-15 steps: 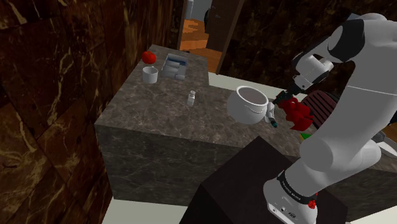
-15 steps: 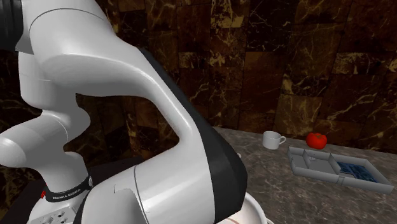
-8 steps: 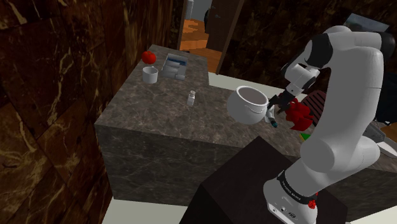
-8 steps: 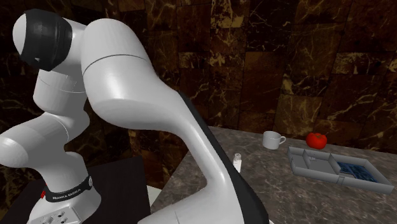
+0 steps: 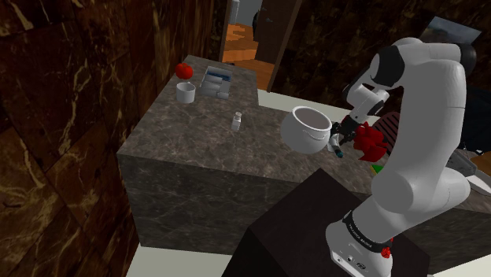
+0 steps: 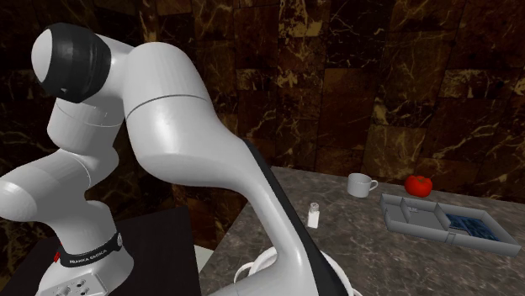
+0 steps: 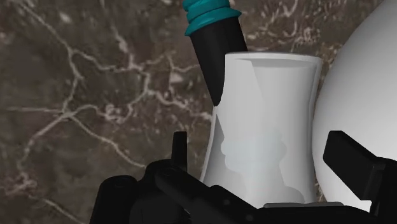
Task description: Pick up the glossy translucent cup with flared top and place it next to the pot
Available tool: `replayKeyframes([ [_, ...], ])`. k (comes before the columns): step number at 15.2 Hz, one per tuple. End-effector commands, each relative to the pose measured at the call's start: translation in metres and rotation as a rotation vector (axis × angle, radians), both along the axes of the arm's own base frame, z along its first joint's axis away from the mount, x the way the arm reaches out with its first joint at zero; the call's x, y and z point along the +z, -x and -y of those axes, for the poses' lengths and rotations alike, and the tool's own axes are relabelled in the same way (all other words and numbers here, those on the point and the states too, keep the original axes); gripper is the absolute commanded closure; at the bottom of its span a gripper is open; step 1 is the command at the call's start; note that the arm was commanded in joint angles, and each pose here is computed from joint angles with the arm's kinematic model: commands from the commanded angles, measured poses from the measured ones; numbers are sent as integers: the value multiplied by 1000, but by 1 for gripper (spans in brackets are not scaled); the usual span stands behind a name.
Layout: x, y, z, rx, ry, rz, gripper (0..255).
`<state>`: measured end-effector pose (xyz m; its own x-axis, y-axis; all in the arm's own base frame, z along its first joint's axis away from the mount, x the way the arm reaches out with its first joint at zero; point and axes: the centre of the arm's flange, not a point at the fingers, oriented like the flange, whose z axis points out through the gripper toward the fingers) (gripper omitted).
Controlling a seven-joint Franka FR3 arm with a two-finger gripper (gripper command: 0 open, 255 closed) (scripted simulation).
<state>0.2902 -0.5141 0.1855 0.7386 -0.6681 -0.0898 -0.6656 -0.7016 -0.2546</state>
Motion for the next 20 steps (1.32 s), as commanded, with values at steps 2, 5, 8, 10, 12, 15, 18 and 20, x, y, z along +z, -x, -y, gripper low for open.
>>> replayKeyframes([
  [2, -3, -1, -2, 3, -4, -2, 0],
  [5, -3, -1, -2, 3, -4, -2, 0],
  [8, -3, 0, -2, 3, -4, -2, 255],
  [10, -3, 0, -2, 3, -4, -2, 255],
  [12, -4, 0, -2, 3, -4, -2, 255],
  [15, -3, -1, -2, 3, -4, -2, 255],
  [18, 13, -1, -2, 3, -4, -2, 255],
  [20, 23, -1, -2, 3, -4, -2, 255],
])
